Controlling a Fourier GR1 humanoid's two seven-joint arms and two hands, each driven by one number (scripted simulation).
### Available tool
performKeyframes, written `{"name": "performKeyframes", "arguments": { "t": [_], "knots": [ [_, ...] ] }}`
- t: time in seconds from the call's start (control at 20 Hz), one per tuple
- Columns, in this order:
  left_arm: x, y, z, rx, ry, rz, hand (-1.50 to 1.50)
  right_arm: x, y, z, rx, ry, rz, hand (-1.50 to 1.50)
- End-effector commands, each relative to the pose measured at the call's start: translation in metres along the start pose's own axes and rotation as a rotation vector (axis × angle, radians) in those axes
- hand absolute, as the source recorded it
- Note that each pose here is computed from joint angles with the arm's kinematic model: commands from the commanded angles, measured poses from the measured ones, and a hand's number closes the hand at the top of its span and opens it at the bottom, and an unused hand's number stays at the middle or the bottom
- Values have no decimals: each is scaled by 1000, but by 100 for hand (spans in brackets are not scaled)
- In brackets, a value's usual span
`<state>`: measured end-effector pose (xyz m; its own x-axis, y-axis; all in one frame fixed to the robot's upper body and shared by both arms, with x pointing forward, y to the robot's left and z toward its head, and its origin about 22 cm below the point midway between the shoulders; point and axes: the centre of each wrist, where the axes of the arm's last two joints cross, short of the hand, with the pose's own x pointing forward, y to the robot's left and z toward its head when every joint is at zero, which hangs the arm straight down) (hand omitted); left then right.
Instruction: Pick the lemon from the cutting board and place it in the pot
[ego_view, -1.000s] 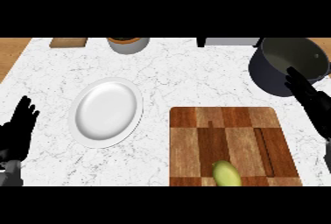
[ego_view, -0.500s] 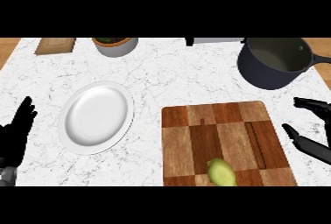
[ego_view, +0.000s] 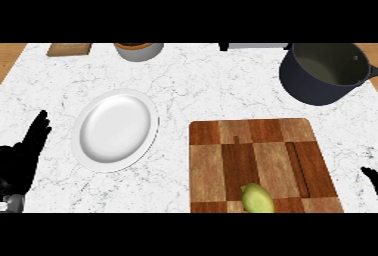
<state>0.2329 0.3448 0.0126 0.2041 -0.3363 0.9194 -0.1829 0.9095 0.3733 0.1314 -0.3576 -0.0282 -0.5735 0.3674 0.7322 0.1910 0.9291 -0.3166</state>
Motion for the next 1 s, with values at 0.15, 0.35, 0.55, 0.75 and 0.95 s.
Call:
{"name": "performKeyframes", "arguments": {
  "t": [0.15,0.35,0.55,0.75,0.95],
  "knots": [
    [15,-17,3,0,-35,-6,0,42,-15,-16,175,14,118,-150],
    [18,-9,6,-50,-24,-9,0,63,-2,-22,337,65,193,-150],
    [10,-8,4,-23,-13,-6,0,98,-12,-41,523,152,373,-150],
    [15,-14,4,-47,-28,-9,0,110,10,-65,653,249,455,-150],
    [16,-15,-12,-31,-21,-3,0,128,40,-65,752,280,441,-150]
  ]
}}
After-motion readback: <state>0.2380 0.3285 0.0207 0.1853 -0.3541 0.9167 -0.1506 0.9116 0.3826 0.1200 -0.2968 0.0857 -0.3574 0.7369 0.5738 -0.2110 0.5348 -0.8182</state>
